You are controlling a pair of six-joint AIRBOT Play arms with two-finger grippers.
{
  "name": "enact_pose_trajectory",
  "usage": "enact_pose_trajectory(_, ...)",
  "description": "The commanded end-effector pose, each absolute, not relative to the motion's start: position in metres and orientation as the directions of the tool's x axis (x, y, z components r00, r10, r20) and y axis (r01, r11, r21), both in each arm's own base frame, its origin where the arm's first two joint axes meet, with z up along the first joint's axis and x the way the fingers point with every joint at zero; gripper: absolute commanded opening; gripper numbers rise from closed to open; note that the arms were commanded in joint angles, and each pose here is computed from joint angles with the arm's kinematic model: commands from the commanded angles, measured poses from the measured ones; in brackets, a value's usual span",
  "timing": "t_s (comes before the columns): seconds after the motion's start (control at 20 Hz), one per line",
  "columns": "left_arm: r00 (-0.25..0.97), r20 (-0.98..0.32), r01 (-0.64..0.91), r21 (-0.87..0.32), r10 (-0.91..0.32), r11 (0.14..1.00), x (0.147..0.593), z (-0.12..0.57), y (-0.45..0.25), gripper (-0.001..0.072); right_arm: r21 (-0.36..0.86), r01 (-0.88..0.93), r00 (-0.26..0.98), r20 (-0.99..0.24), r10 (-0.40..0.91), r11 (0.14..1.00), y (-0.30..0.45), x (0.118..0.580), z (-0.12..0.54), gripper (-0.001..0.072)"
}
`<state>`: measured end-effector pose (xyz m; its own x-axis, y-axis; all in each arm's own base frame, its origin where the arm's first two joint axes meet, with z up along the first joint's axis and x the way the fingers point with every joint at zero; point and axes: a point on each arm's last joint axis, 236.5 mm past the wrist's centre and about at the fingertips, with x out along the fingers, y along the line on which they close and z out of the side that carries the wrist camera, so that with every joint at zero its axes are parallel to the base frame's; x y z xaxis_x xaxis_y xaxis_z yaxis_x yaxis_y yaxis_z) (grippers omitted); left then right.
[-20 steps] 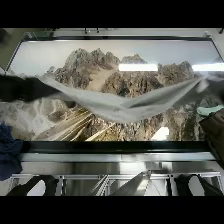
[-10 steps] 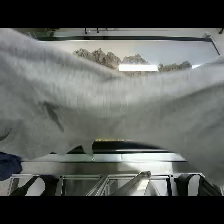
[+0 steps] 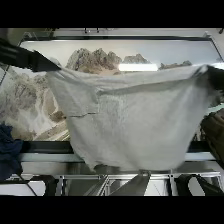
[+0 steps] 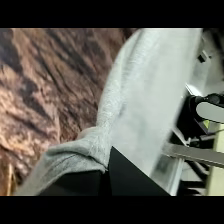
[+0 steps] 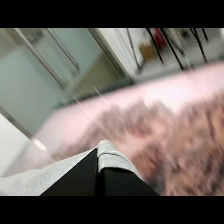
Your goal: Fold the shirts.
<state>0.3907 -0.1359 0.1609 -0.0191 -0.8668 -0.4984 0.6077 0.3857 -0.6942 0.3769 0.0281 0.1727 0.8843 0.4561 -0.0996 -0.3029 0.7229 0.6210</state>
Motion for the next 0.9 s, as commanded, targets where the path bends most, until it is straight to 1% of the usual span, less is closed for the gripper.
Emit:
enact_pose_trajectory(0.0,-0.106,-0.509,0.4,-0.808,-0.854,0.432,0.42,0.046,-0.125,0.002,0.618,-0.087,0.833,-0.386,0.398,0.781,0.029,0.407,0.041,0.0015)
enact_pose_trajectory(0.05,-0.091,-0.504,0.347,-0.824,-0.859,0.447,0.431,0.022,-0.119,0.002,0.623,-0.048,0.806,-0.437,0.398,0.781,0.027,0.414,0.014,0.0015)
enact_pose_trajectory(0.15,-0.057,-0.505,0.258,-0.841,-0.861,0.476,0.449,-0.011,-0.108,0.0019,0.64,0.003,0.759,-0.501,0.415,0.768,0.024,0.431,-0.027,0.0014)
enact_pose_trajectory(0.25,-0.042,-0.51,0.206,-0.846,-0.859,0.492,0.465,-0.026,-0.103,0.0018,0.656,0.014,0.74,-0.515,0.434,0.754,0.02,0.453,-0.044,0.0014)
enact_pose_trajectory(0.35,-0.023,-0.517,0.2,-0.841,-0.856,0.503,0.482,-0.025,-0.099,0.0018,0.691,-0.032,0.734,-0.474,0.486,0.722,0.025,0.478,-0.034,0.0013)
enact_pose_trajectory(0.4,-0.007,-0.524,0.226,-0.83,-0.852,0.51,0.491,-0.021,-0.097,0.0017,0.708,-0.055,0.734,-0.45,0.509,0.705,0.026,0.488,-0.026,0.0013)
enact_pose_trajectory(0.45,0.021,-0.532,0.245,-0.818,-0.847,0.52,0.5,-0.016,-0.096,0.0017,0.715,-0.071,0.74,-0.43,0.518,0.695,0.024,0.499,-0.016,0.0013)
enact_pose_trajectory(0.55,0.102,-0.546,0.278,-0.787,-0.832,0.55,0.52,-0.003,-0.088,0.0017,0.712,-0.062,0.767,-0.415,0.49,0.7,0.014,0.515,-0.003,0.0013)
enact_pose_trajectory(0.65,0.127,-0.548,0.278,-0.78,-0.827,0.56,0.527,0.001,-0.086,0.0017,0.701,-0.024,0.777,-0.436,0.455,0.713,0.005,0.518,-0.008,0.0012)
enact_pose_trajectory(0.75,0.11,-0.547,0.247,-0.794,-0.83,0.555,0.522,-0.009,-0.087,0.0016,0.691,0.022,0.733,-0.503,0.458,0.723,0.005,0.509,-0.03,0.0012)
enact_pose_trajectory(0.85,0.071,-0.536,0.211,-0.816,-0.841,0.538,0.511,-0.021,-0.093,0.0016,0.676,0.013,0.674,-0.55,0.493,0.737,0.013,0.496,-0.046,0.0012)
